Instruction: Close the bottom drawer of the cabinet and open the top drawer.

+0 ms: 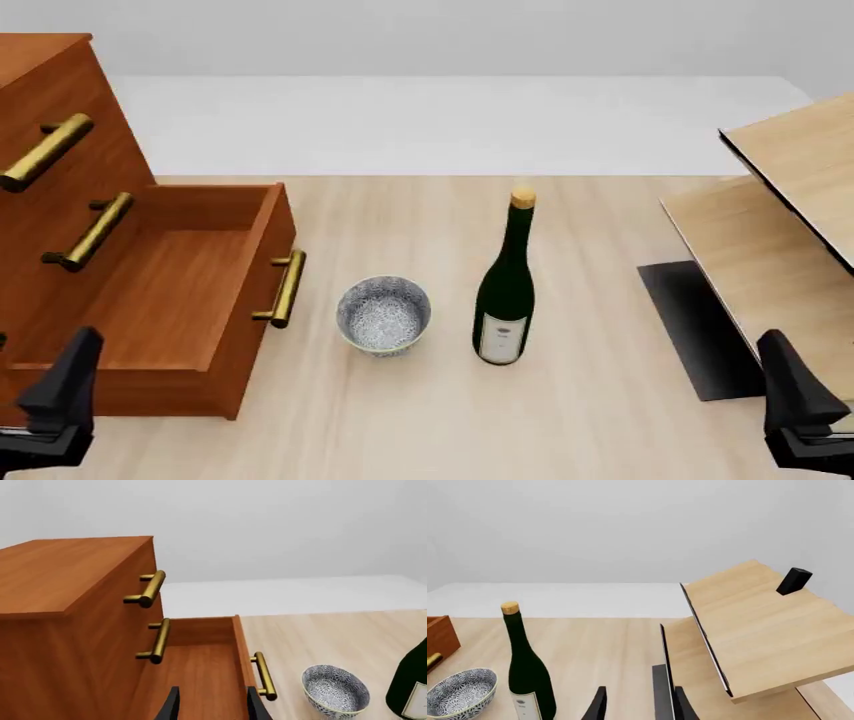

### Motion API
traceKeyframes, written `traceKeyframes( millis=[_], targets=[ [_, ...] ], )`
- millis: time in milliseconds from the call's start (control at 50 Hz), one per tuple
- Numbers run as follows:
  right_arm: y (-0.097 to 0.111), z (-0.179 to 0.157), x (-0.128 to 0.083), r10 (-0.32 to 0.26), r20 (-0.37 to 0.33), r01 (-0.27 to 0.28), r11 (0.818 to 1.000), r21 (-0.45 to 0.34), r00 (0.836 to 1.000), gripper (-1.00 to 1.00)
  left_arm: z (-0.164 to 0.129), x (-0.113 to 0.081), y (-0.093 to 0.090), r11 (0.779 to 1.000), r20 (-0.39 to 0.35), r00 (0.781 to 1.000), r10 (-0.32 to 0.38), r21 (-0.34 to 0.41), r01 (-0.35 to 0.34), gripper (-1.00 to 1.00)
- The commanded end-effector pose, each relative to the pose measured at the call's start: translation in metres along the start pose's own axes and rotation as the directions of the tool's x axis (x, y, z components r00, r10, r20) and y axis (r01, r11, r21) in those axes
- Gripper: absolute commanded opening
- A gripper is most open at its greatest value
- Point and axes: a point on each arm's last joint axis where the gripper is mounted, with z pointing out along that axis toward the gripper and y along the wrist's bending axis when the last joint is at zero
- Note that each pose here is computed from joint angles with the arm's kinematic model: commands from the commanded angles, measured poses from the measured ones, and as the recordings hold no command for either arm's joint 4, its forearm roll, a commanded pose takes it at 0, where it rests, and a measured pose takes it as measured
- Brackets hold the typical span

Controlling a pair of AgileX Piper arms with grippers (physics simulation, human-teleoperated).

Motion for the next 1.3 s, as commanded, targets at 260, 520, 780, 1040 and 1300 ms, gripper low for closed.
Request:
traceKeyframes(
  millis=[260, 520, 780, 1040, 1300],
  targets=[
    [0.000, 0.000, 0.000, -0.003, 0.002, 0.003, 1.000, 0.003, 1.000, 1.00, 0.029, -0.044, -0.006, 0.995, -0.087, 0.995, 0.047, 0.096, -0.039, 1.00],
    [0.000, 0.000, 0.000, -0.002, 0.002, 0.002, 1.000, 0.003, 1.000, 1.00, 0.057, -0.074, -0.019, 0.974, -0.154, 0.982, 0.111, 0.212, -0.077, 1.00],
    [0.000, 0.000, 0.000, -0.003, 0.003, 0.003, 1.000, 0.000, 1.000, 1.00, 0.088, -0.077, -0.037, 0.944, -0.283, 0.939, 0.193, 0.316, -0.098, 1.00],
    [0.000, 0.000, -0.001, 0.005, 0.005, -0.005, 1.000, 0.003, 1.000, 1.00, 0.105, -0.070, -0.051, 0.938, -0.380, 0.913, 0.150, 0.347, -0.010, 1.00],
    [-0.001, -0.001, -0.001, 0.014, 0.009, -0.014, 1.000, 0.009, 1.000, 1.00, 0.123, -0.067, -0.070, 0.931, -0.478, 0.874, 0.085, 0.352, 0.102, 1.00]
  ],
)
